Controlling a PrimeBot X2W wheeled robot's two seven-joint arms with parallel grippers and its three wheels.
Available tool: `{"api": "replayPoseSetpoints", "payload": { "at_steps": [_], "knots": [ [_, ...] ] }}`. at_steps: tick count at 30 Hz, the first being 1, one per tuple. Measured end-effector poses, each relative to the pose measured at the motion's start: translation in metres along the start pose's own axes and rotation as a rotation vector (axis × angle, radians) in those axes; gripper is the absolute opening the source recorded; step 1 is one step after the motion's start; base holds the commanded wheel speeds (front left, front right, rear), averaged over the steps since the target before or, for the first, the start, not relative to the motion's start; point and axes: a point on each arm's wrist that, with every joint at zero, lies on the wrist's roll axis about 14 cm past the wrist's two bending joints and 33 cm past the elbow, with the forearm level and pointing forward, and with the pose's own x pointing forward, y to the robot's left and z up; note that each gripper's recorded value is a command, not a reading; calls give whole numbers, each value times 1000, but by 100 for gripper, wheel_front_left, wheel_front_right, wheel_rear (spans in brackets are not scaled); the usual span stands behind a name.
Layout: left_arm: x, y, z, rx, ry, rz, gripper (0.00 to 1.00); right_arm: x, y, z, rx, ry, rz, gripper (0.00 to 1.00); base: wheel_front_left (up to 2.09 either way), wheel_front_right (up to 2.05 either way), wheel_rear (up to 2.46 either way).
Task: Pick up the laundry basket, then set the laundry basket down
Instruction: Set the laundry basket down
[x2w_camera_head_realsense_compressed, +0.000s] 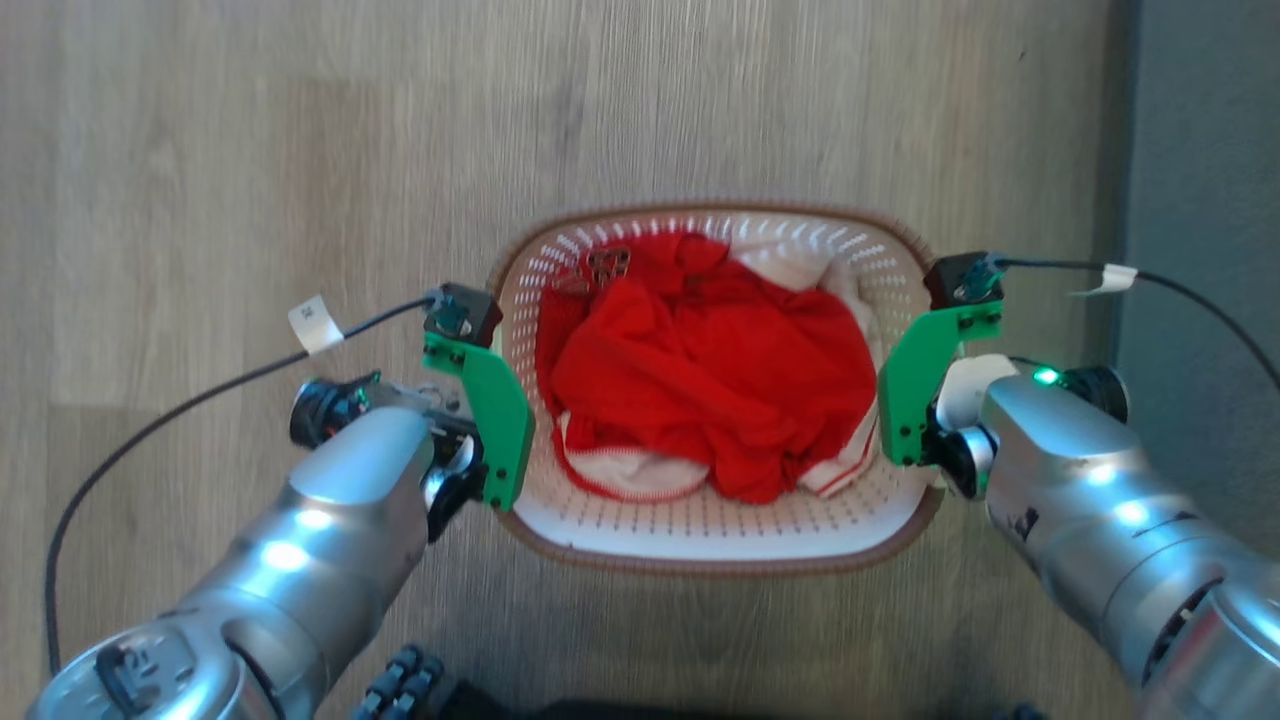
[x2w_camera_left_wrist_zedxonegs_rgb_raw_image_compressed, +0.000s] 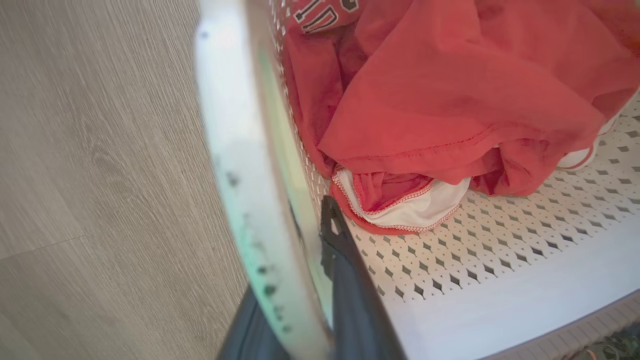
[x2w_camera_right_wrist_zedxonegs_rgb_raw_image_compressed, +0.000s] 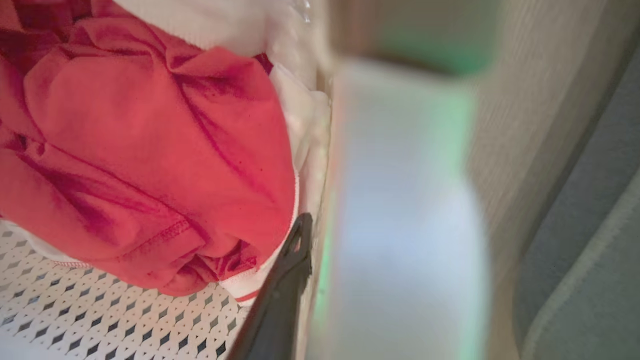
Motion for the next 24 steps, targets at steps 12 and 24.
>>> {"api": "replayPoseSetpoints", "payload": {
  "at_steps": [12, 24],
  "knots": [
    [47, 0, -6, 22, 30, -38, 0, 46, -34, -36, 129, 46, -10, 0, 0, 0, 0],
    [72, 3, -12, 4, 49, -48, 0, 72, -48, -43, 133, 43, -15, 0, 0, 0, 0]
  ]
}}
